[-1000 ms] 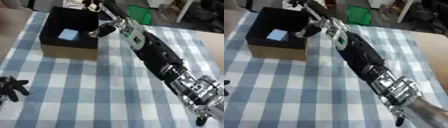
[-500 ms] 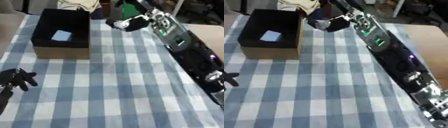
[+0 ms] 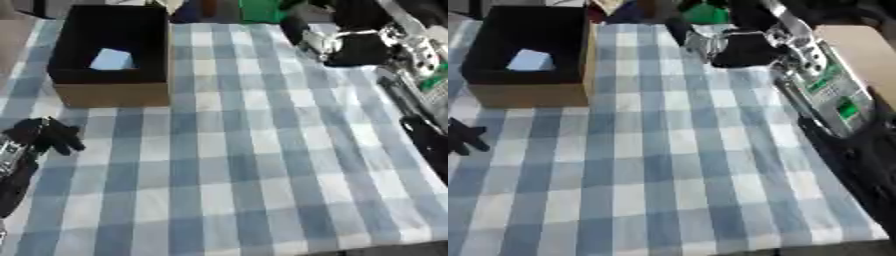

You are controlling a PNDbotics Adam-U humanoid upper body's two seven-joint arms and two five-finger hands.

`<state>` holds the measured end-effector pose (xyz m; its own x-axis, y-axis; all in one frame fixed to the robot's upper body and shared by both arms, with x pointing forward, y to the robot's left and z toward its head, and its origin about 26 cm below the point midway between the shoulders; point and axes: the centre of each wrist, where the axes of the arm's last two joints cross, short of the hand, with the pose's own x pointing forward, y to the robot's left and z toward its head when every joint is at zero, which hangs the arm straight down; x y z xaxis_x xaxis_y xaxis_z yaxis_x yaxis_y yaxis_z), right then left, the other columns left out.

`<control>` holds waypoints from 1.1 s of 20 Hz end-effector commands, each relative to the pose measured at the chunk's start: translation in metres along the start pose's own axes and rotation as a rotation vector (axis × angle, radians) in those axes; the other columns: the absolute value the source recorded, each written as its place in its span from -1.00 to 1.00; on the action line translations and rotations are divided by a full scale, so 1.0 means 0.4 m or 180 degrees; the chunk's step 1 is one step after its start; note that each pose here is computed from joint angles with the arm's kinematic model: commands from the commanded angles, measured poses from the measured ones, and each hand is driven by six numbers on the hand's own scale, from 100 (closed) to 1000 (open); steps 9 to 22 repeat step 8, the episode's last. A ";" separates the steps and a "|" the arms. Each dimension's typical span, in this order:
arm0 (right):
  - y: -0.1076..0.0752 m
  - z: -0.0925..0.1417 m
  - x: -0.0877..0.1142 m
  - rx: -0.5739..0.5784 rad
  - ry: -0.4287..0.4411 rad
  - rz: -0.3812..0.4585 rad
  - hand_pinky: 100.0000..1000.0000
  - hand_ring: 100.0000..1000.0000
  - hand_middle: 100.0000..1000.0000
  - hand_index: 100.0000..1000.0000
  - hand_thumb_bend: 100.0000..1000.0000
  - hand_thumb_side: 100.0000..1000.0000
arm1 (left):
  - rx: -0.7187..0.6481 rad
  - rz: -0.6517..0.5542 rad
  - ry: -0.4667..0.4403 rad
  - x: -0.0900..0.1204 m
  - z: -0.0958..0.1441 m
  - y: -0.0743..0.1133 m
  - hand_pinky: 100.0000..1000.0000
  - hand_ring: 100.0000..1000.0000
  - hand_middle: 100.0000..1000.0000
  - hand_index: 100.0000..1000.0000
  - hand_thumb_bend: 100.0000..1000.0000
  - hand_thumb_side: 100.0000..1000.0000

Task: Pick up objects on the table and place them in the box.

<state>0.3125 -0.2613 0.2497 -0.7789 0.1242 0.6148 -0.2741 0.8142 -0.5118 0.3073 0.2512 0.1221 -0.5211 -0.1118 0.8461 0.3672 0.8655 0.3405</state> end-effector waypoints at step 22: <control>0.058 0.105 -0.040 -0.0252 0.0140 -0.0271 0.31 1.00 0.34 0.82 -0.89 -0.46 | 0.0275 -0.0199 0.0056 -0.002 0.030 0.024 0.72 0.03 -0.07 0.04 -0.83 0.85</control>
